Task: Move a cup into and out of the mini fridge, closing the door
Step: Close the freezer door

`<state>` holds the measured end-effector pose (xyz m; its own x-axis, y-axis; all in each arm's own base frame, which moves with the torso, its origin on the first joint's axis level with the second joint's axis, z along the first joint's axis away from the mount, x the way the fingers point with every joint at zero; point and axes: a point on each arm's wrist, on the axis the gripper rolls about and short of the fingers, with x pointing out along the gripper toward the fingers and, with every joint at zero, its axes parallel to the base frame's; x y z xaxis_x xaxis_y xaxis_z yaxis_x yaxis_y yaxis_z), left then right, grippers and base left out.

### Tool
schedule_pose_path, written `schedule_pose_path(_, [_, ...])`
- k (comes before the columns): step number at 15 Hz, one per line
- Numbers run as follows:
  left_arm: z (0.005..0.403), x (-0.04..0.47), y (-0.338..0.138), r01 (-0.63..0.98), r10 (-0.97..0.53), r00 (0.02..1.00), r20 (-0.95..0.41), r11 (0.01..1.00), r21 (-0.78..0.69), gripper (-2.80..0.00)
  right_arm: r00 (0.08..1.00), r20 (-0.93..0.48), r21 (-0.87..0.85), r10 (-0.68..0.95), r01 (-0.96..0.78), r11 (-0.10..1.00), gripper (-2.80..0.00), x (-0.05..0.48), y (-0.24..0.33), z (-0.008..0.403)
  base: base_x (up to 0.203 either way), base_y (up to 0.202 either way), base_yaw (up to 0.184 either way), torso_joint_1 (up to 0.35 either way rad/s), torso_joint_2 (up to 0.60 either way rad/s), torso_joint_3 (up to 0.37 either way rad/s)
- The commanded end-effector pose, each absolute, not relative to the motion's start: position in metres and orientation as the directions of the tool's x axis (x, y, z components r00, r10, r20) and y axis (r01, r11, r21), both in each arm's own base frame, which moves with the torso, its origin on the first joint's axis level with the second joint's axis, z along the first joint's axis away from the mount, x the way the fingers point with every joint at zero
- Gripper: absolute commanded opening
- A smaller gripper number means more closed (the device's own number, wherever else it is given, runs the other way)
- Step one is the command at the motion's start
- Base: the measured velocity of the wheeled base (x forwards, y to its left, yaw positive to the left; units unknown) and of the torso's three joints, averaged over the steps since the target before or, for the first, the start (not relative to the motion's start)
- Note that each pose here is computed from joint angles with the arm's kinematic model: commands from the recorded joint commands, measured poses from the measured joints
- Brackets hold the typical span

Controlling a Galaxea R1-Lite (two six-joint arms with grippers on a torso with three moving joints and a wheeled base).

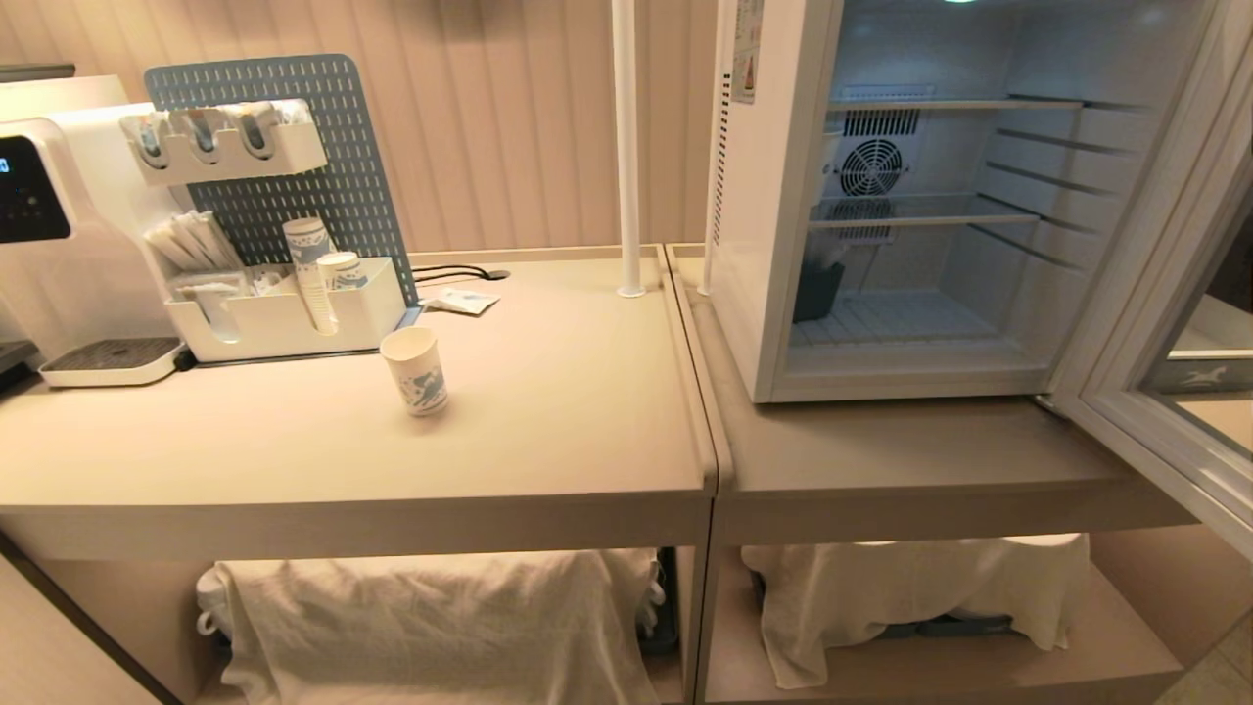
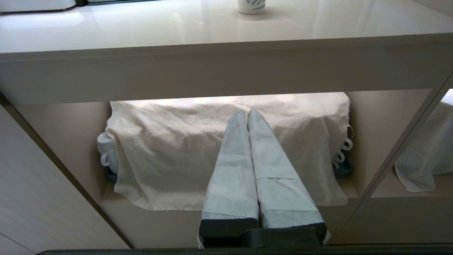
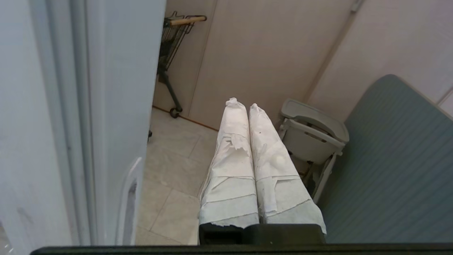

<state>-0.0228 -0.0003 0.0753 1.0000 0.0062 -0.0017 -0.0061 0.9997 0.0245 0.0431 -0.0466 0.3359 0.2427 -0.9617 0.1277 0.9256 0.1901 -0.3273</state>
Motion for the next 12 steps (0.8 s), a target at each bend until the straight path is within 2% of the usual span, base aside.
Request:
schedule_pose_path(1, [0.0753,-0.0228,-0.0003,-0.006,0.006,1.000,-0.002,1.000,0.025,-2.80,0.266,0.118,-0.326,-0.957,0.921,0.215,-2.80,0.0448,-0.0471,0.3328,0.000,0.000,0.000,0.000,0.00,0.000])
schedule_pose_path(3, [0.0753,-0.0228,-0.0003,-0.006,0.006,1.000,-0.002,1.000,0.025,-2.80,0.341,0.109,-0.313,-0.934,0.904,0.293,-2.80,0.0475,-0.0469,0.3301,0.000,0.000,0.000,0.000,0.00,0.000])
schedule_pose_path(7, [0.0753,-0.0228,-0.0003,-0.006,0.006,1.000,-0.002,1.000,0.025,-2.80,0.431,0.104,-0.281,-0.896,0.877,0.389,-2.80,0.0503,-0.0450,0.3295,0.000,0.000,0.000,0.000,0.00,0.000])
schedule_pose_path(12, [0.0753,-0.0228,-0.0003,-0.006,0.006,1.000,-0.002,1.000,0.025,-2.80,0.498,0.112,-0.263,-0.860,0.849,0.458,-2.80,0.0508,-0.0404,0.3313,0.000,0.000,0.000,0.000,0.00,0.000])
